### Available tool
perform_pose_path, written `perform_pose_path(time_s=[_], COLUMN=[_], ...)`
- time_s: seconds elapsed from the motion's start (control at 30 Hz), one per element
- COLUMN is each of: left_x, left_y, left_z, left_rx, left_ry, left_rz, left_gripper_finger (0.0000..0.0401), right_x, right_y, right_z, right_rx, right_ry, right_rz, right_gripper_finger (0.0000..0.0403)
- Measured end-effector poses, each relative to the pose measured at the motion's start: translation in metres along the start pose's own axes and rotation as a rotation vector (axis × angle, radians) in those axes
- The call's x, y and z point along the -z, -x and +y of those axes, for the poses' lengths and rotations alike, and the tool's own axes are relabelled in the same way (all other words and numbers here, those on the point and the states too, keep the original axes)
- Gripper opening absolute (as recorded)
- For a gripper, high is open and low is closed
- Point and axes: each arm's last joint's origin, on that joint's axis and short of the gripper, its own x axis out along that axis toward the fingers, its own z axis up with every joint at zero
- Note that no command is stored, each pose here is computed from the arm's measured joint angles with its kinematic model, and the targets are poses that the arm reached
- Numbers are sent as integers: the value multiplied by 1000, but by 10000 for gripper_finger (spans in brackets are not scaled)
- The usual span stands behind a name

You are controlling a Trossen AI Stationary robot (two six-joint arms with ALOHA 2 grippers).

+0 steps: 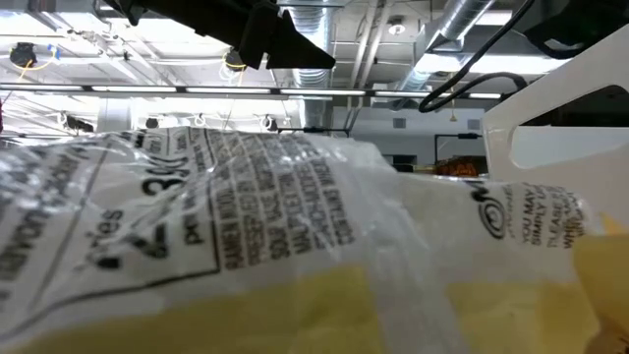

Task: Pick & Place Food Item
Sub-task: Put the black spoon in the white bin

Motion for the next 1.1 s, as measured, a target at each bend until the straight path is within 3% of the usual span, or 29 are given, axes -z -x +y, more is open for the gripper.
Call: perform_pose_path(time_s=[0.37, 0.7, 1.1], left_x=[3, 2, 2], left_y=[-3, -3, -3], left_z=[5, 5, 6], left_rx=[-18, -20, -20], left_ry=[7, 10, 12], left_rz=[12, 7, 5], left_gripper_finger=[140, 140, 140], right_x=[1, 4, 4], right_y=[-1, -25, -24], right_z=[-1, 3, 3], right_rx=[22, 105, 85], right_ry=[-9, 7, 12], right_rz=[8, 93, 107], right_gripper_finger=[82, 82, 63])
